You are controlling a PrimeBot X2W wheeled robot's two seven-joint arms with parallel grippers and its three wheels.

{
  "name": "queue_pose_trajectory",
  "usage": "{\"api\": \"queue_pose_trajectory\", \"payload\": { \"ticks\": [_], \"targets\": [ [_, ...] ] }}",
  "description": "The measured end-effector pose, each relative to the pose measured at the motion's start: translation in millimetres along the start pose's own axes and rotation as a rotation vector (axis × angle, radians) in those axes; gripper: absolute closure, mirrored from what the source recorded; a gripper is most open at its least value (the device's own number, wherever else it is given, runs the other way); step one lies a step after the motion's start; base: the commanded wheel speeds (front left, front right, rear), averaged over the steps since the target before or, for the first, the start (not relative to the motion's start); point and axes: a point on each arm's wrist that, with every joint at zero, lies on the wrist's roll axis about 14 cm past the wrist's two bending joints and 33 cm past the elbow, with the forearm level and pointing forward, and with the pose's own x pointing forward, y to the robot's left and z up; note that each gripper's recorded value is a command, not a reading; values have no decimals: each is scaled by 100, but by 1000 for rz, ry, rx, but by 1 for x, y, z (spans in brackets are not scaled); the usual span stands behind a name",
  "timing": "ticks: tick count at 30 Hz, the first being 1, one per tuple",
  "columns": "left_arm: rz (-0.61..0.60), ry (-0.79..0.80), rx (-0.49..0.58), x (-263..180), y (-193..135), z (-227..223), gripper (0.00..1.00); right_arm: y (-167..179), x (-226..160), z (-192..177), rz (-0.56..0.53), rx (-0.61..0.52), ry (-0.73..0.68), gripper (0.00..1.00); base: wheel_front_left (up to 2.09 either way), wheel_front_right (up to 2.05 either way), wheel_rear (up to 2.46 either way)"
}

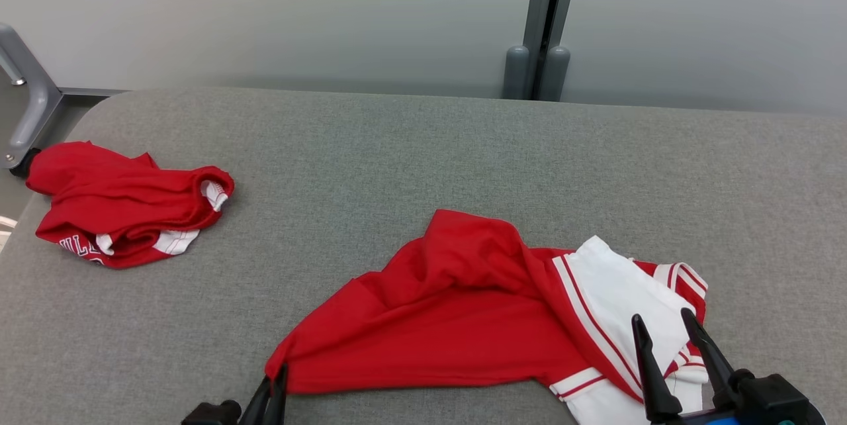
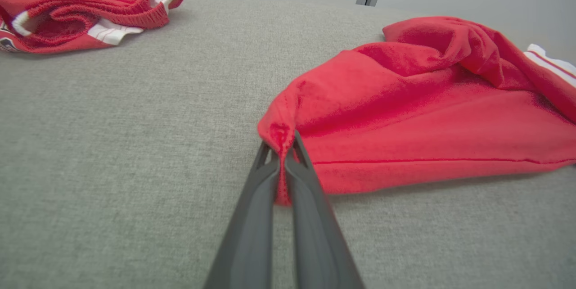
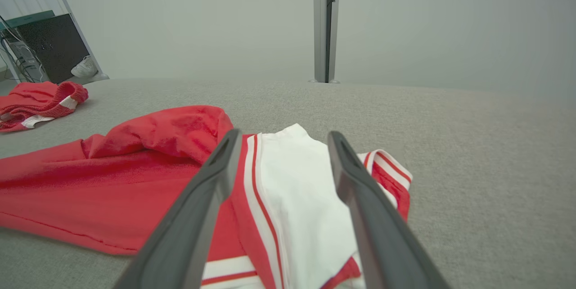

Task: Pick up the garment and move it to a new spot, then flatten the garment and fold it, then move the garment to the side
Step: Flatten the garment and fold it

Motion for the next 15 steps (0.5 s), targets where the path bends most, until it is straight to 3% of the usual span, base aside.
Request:
{"api": "queue_pose_trajectory", "payload": {
  "ticks": [1, 2, 9, 15],
  "targets": [
    [7, -16, -4, 0, 1, 5, 42, 0, 0, -1, 1, 1, 2, 0, 0, 0, 0],
    [19, -59, -6, 2, 3, 18, 0, 0, 0, -1, 0, 2, 3, 0, 0, 0, 0],
    [32, -281, 18, 2, 1, 87, 0, -14, -4, 6, -43, -3, -18, 0, 0, 0, 0],
    [-10, -370, 55, 4, -15, 116, 0, -29, -12, 22, -93, -21, -68, 0, 0, 0, 0]
  ]
}}
